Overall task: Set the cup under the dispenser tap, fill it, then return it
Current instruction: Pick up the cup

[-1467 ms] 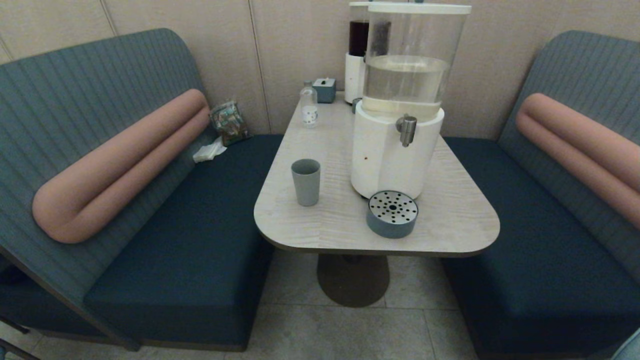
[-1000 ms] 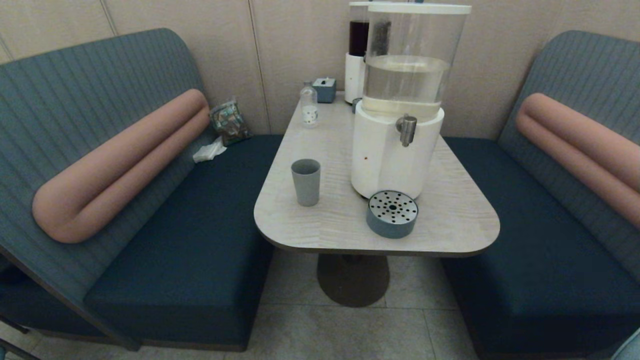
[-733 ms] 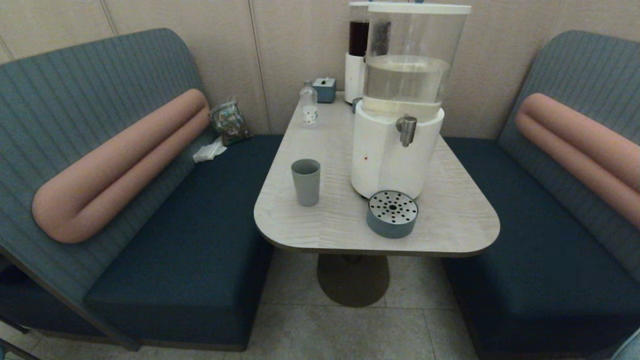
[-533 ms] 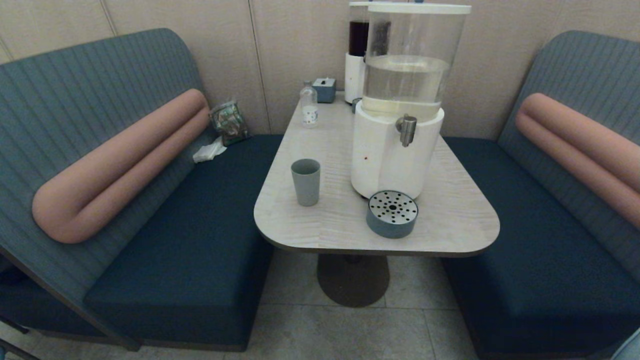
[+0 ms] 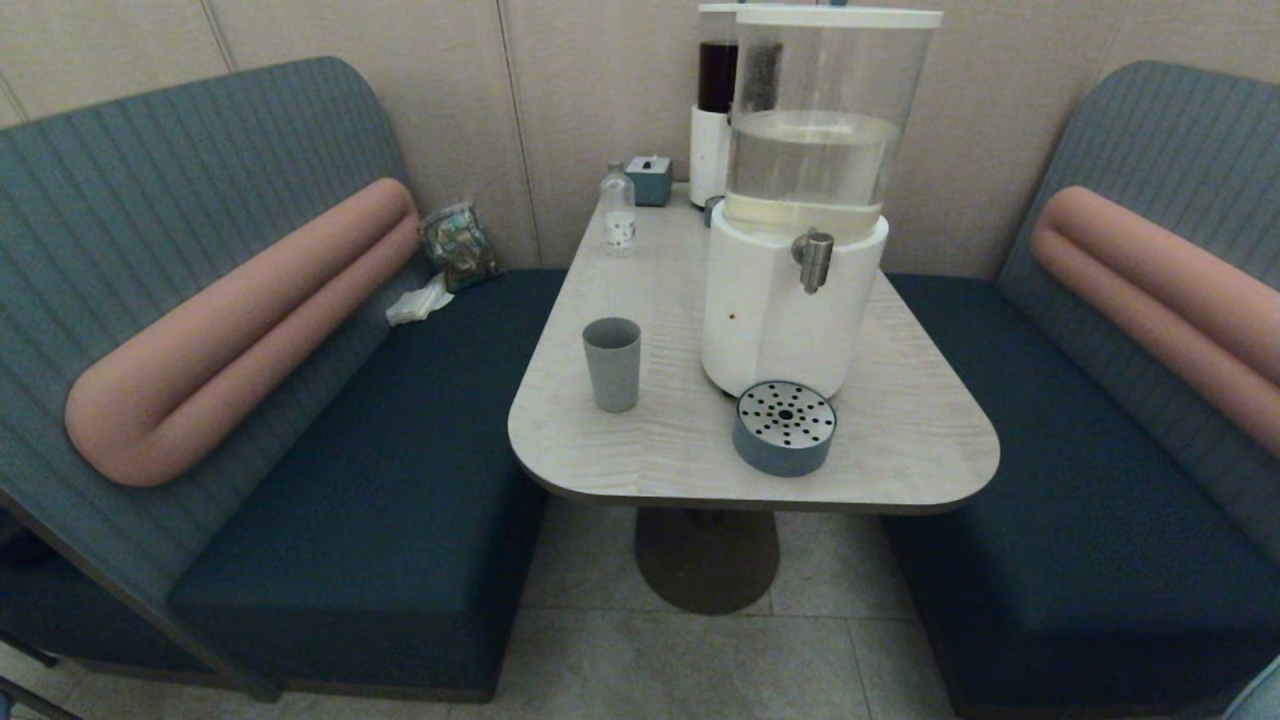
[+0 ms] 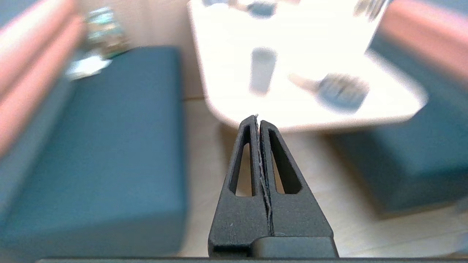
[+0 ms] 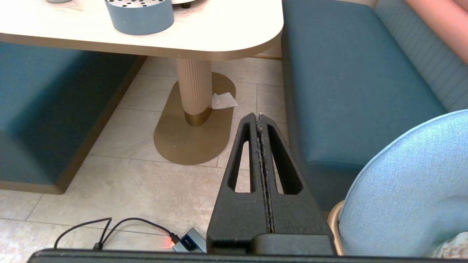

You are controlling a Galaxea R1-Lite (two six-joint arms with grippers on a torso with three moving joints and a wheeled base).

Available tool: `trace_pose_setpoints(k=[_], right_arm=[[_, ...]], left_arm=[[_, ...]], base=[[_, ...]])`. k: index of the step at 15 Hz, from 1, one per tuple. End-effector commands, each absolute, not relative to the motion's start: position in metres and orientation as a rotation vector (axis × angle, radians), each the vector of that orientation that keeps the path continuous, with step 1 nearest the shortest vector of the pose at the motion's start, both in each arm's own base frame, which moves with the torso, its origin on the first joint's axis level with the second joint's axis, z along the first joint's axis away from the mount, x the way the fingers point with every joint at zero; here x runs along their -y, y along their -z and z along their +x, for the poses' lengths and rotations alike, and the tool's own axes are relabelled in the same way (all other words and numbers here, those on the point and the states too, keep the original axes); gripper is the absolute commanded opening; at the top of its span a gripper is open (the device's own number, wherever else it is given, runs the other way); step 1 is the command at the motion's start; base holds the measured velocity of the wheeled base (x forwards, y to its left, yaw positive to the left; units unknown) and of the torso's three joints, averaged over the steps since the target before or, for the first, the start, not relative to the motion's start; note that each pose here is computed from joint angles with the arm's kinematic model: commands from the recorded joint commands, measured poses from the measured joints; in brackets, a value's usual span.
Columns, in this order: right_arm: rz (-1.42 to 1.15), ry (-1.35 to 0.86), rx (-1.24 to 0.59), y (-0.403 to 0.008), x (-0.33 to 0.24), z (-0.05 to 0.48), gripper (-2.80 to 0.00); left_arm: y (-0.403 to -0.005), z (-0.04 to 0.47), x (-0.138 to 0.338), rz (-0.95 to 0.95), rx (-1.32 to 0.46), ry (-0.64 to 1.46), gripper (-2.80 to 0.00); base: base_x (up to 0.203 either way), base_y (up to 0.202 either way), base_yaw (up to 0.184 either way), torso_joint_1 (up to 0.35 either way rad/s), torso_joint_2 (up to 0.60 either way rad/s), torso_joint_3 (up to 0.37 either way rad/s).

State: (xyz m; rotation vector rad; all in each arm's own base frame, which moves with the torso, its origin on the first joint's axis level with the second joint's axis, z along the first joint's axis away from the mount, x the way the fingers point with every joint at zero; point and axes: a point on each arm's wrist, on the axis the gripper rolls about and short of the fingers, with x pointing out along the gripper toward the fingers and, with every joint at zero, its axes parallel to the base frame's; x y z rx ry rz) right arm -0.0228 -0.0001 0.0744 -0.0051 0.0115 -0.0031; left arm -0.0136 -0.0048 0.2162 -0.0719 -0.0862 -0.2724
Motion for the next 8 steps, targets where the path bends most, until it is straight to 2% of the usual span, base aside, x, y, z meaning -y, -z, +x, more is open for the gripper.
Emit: trace_pose_setpoints(k=[1, 4, 6, 8], right_arm=[[-0.005, 0.003, -0.012, -0.074, 0.0, -0.023, -2.8], [-0.008, 0.003, -0.012, -0.074, 0.0, -0.023, -2.8], [-0.012, 0.003, -0.012, -0.074, 0.0, -0.023, -2.8], [-0.014, 0.003, -0.012, -0.075, 0.0, -0.023, -2.8]], left_arm=[[-0.248, 0.052, 0.008, -0.134, -0.011, 0.298, -2.8], [-0.281, 0.14, 0.017, -0.275, 0.019, 0.424, -2.8], [-0.285, 0.18, 0.024, -0.407, -0.029, 0.661, -2.8], [-0.275, 0.211, 0.029, -0.406, -0.032, 0.84, -2.8]], base=[[0.0, 0.0, 0.0, 0.0, 0.0, 0.0], [0.0, 0.0, 0.0, 0.0, 0.0, 0.0], [0.0, 0.0, 0.0, 0.0, 0.0, 0.0], [0.0, 0.0, 0.0, 0.0, 0.0, 0.0]])
